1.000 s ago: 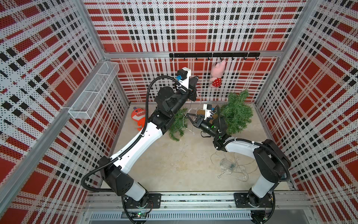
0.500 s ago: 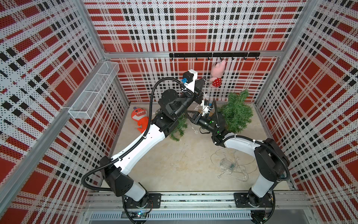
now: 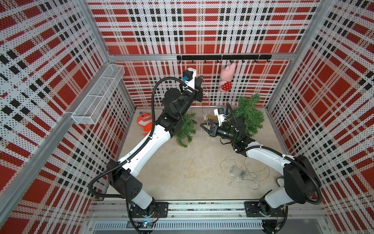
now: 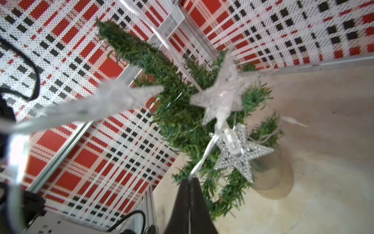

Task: Wrap string light around the christmas tree
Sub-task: Wrap the light string around the Christmas tree.

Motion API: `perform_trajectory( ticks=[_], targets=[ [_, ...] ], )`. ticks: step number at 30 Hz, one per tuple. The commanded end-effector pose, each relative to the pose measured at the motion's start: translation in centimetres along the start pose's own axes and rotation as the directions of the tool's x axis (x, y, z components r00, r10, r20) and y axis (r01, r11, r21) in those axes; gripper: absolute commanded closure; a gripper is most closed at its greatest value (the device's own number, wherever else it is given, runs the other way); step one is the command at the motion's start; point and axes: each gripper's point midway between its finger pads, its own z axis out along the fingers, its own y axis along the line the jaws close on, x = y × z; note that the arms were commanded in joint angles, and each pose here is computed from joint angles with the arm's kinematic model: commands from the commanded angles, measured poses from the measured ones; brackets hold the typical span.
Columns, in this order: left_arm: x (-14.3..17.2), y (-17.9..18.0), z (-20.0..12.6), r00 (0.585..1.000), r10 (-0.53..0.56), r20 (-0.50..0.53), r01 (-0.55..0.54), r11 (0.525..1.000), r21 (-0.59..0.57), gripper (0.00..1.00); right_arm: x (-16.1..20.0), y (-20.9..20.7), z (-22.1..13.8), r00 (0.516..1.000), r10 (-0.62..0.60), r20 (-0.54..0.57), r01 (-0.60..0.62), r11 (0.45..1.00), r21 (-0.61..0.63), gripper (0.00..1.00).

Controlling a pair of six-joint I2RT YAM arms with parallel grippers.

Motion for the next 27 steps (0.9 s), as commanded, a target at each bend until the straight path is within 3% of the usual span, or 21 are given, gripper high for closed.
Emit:
perform_trajectory(
  ticks=[1,2,4,7,9,11,14,18,20,22,24,27],
  targets=[
    [0.1,0.7,0.9,1.000,0.027,0.006,-0.027,0.999,-0.037,1.00,4.0,1.6,-0.6,0.979,-0.082,-0.187,0.071,0.995,-0.064,0.97],
    [0.5,0.6,1.1,1.000,0.020,0.000,-0.020,0.999,-0.032,1.00,3.6,2.1,-1.0,0.981,-0.101,-0.165,0.090,0.993,-0.076,0.97],
    [1.3,-0.5,1.3,1.000,-0.024,-0.010,0.024,1.000,0.013,1.00,0.8,1.2,-1.8,0.992,-0.119,-0.043,0.120,0.993,0.022,0.98],
    [1.9,-4.5,0.8,0.997,-0.071,-0.023,0.073,0.991,0.110,1.00,-3.4,-1.8,-1.6,0.993,-0.083,0.080,0.068,0.982,0.176,1.00],
    [1.9,-7.2,0.2,0.996,-0.089,-0.030,0.093,0.983,0.160,1.00,-5.4,-2.0,-0.7,0.985,-0.078,0.156,0.050,0.983,0.177,1.00],
    [1.6,-9.5,-0.6,0.991,-0.130,-0.039,0.135,0.967,0.216,1.00,-7.8,-0.7,-0.4,0.960,-0.065,0.273,0.037,0.994,0.106,1.00],
    [2.5,-9.4,-1.4,0.985,-0.160,-0.062,0.169,0.965,0.201,1.00,-10.3,3.3,-0.8,0.926,-0.051,0.374,0.085,0.994,-0.075,1.00],
    [4.9,-6.7,-1.2,0.980,-0.177,-0.094,0.189,0.970,0.151,1.00,-9.7,7.7,-1.4,0.940,0.024,0.341,0.105,0.929,-0.354,0.99],
    [6.1,-4.9,-0.9,0.981,-0.166,-0.098,0.177,0.977,0.121,1.00,-8.5,6.7,-1.6,0.950,0.074,0.302,0.049,0.924,-0.380,0.94],
    [6.6,-3.3,-0.3,0.983,-0.158,-0.097,0.167,0.981,0.094,1.00,-6.7,3.4,-0.8,0.968,0.109,0.228,-0.042,0.959,-0.280,0.94],
    [6.0,-1.6,0.4,0.986,-0.145,-0.078,0.151,0.986,0.073,1.00,-3.9,-0.5,0.3,0.986,0.101,0.131,-0.088,0.991,-0.100,0.94],
    [2.0,-0.5,1.3,0.993,-0.119,-0.011,0.119,0.990,0.069,1.00,0.0,-6.4,-0.4,0.994,0.108,0.034,-0.113,0.975,0.193,0.96]
  ],
)
